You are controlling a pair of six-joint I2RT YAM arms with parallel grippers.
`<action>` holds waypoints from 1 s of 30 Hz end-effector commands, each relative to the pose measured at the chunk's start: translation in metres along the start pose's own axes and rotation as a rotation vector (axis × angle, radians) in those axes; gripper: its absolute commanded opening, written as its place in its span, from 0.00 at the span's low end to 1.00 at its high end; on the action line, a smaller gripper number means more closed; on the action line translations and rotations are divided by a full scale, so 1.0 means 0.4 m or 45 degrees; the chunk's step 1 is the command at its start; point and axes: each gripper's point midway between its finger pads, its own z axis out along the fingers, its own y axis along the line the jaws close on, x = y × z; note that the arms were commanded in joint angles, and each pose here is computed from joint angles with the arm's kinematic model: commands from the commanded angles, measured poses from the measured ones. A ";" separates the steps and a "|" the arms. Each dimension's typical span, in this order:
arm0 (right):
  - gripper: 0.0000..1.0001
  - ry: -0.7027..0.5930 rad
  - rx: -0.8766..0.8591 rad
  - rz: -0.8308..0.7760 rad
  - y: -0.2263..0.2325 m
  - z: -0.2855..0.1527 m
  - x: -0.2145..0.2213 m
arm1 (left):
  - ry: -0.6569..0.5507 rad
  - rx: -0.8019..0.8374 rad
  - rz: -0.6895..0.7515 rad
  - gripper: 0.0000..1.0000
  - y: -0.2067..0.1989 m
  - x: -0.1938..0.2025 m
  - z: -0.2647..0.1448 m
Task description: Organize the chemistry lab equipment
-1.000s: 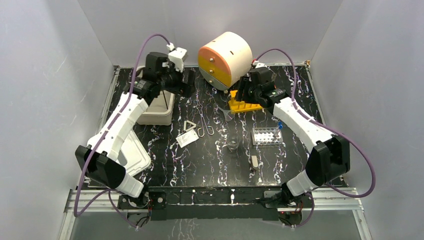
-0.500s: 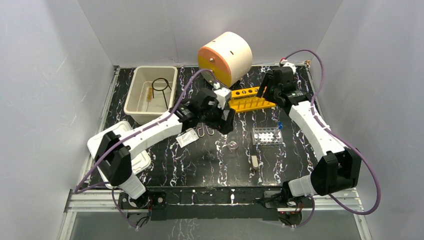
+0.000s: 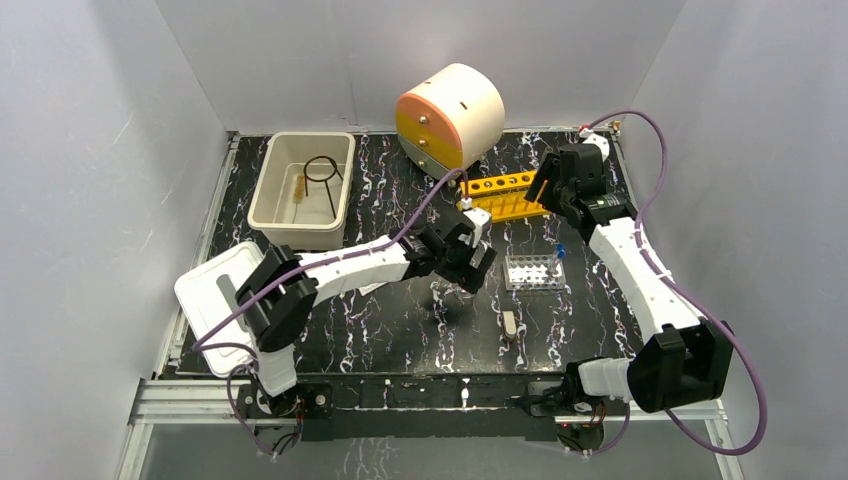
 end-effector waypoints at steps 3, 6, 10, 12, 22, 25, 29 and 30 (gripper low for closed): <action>0.75 -0.064 -0.063 0.067 0.015 -0.029 -0.027 | 0.013 0.046 0.092 0.98 -0.043 -0.016 0.029; 0.75 -0.062 -0.073 0.077 0.015 -0.031 -0.020 | 0.035 0.060 0.099 0.98 -0.048 -0.011 0.043; 0.75 -0.059 -0.087 0.080 0.017 -0.033 -0.013 | 0.056 0.010 0.093 0.97 -0.035 -0.004 0.066; 0.75 -0.056 -0.089 0.080 0.018 -0.033 -0.011 | 0.080 -0.042 0.090 0.88 -0.020 0.000 0.075; 0.75 -0.069 -0.093 0.071 0.017 -0.029 -0.013 | 0.159 -0.097 0.083 0.75 -0.002 0.026 0.082; 0.75 -0.072 -0.093 0.066 0.017 -0.026 -0.014 | 0.163 -0.106 0.086 0.67 0.001 0.022 0.077; 0.75 -0.075 -0.096 0.062 0.018 -0.024 -0.015 | 0.124 -0.106 0.074 0.44 -0.007 -0.009 0.058; 0.75 -0.073 -0.096 0.062 0.018 -0.022 -0.013 | 0.106 -0.111 0.070 0.43 -0.007 -0.024 0.048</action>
